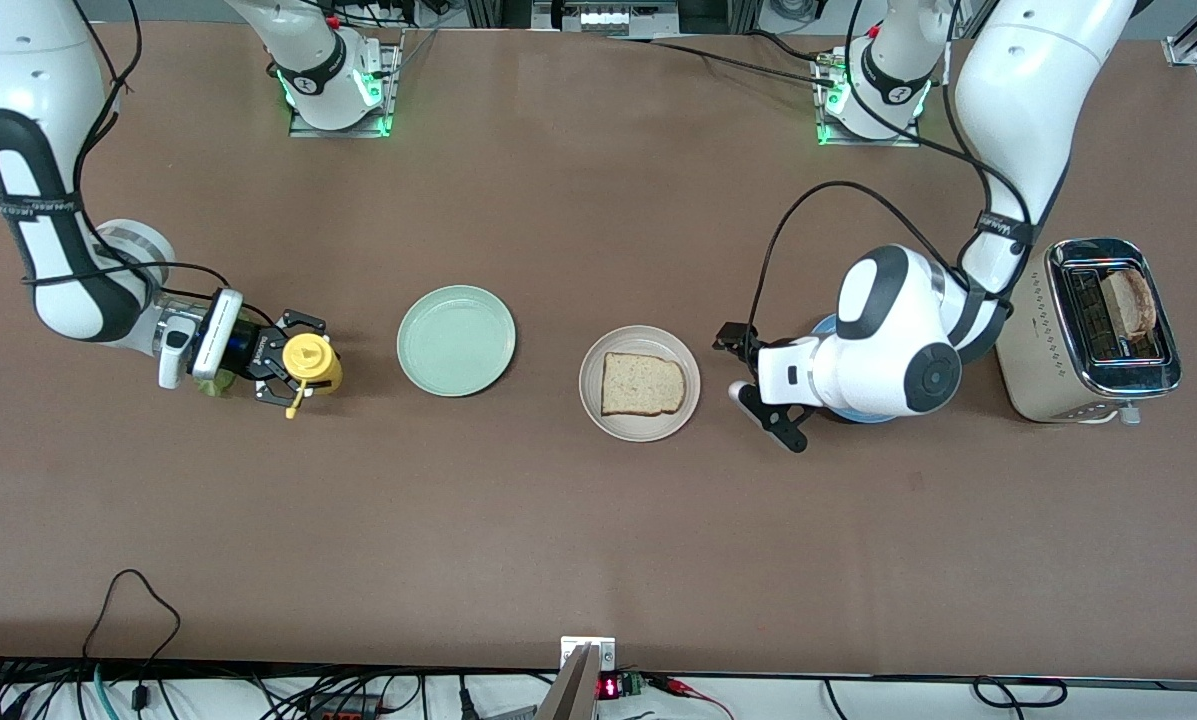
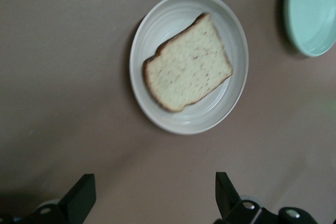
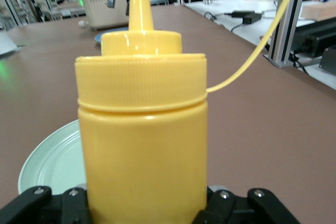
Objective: Make sandwich in beige plate with both arms
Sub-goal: 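Carry the yellow bottle over the bread while the left gripper withdraws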
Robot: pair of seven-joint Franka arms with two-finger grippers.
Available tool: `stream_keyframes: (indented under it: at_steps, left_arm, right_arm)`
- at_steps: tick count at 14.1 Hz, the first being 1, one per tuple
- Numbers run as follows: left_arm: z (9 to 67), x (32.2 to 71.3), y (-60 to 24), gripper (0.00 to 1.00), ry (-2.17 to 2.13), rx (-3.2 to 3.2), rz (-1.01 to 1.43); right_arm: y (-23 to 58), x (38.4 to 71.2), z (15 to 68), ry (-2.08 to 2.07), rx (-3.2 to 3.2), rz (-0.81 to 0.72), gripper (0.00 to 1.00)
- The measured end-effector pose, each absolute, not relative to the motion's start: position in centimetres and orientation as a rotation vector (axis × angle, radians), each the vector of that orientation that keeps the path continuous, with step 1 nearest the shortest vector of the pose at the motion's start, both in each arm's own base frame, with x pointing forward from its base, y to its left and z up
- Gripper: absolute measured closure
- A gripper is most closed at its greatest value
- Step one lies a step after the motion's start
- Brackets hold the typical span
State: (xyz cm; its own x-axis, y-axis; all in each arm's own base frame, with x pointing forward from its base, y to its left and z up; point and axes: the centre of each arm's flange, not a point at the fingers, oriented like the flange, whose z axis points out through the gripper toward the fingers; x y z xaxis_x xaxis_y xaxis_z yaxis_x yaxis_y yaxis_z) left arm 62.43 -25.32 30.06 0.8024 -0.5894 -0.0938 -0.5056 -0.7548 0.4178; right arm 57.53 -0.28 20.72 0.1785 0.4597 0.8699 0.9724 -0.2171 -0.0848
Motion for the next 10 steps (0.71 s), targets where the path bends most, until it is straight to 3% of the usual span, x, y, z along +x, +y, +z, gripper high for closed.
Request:
stream_keyframes:
  at_steps: [10]
  left_arm:
    - [45.3,63.7,-20.1,0.0,-0.738,3.003,-0.514]
  right_arm:
    - [14.1,59.9,29.6,-1.535,-2.192,-0.714,0.59]
